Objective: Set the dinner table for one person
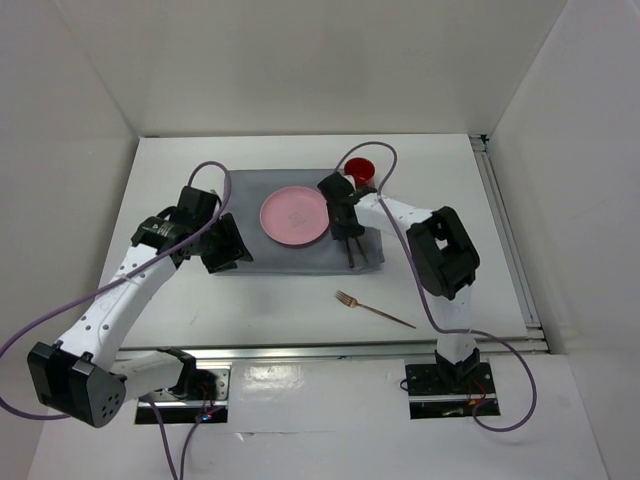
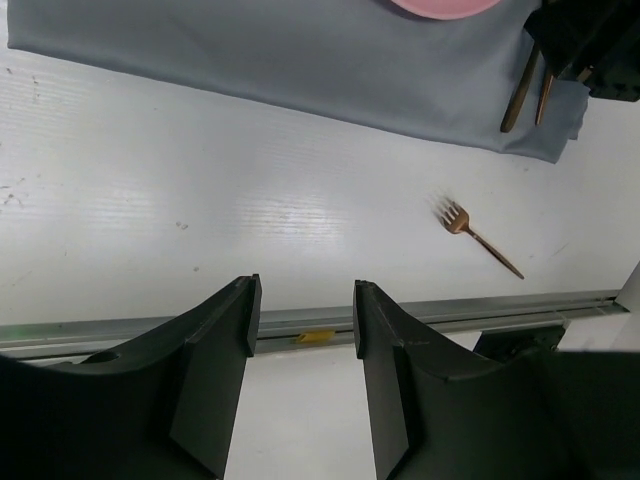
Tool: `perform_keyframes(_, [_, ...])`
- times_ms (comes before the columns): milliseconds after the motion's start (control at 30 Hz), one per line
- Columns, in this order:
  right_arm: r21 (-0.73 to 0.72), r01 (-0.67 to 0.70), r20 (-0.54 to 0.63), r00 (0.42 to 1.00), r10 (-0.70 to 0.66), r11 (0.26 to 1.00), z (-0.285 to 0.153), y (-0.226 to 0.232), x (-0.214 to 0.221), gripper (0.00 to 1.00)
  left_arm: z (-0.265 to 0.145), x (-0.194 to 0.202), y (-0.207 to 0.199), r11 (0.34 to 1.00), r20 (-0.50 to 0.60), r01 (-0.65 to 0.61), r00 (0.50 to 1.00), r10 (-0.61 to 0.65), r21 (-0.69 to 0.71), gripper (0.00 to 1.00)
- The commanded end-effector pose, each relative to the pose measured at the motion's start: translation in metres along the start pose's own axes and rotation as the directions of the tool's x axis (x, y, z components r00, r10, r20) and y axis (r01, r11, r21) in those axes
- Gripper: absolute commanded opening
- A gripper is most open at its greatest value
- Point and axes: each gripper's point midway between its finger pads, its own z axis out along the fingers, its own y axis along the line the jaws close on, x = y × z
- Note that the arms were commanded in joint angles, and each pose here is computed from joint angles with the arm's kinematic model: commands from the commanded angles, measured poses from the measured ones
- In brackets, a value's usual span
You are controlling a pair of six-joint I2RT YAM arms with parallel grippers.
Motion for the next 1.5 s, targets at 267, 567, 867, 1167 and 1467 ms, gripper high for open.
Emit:
perform_keyframes(267, [-0.146,-0.058,0.062,0.996,0.068,0.988,-0.102,-0.053,0.038,0.49,-0.008,-0.024,-0.027,0.999,0.082,-0.023,0.996,0.019,0.049,0.58])
perform_keyframes(567, [-0.274,0.130,-0.067,0.986,-0.153,0.953,-0.119,-0.038,0.102,0.49,0.000,-0.020,-0.038,0.997,0.058,-0.053,0.997,0.049,0.055,0.58])
perform_keyframes(867, [-0.361,0.435,0.162,0.900,-0.404,0.825,-0.131,-0.012,0.103,0.57,-0.004,-0.021,-0.038,0.997,0.068,-0.059,0.996,0.056,0.042,0.58])
perform_keyframes(1167, [-0.435,0.536,0.093,0.826,-0.556,0.724,-0.144,0.010,0.110,0.64,-0.007,-0.021,-0.036,0.998,0.074,-0.059,0.996,0.056,0.035,0.58])
perform_keyframes(1467, [-0.455,0.609,-0.027,0.720,-0.694,0.650,-0.130,-0.009,0.142,0.62,-0.011,-0.023,-0.036,0.998,0.087,-0.059,0.995,0.056,0.034,0.58])
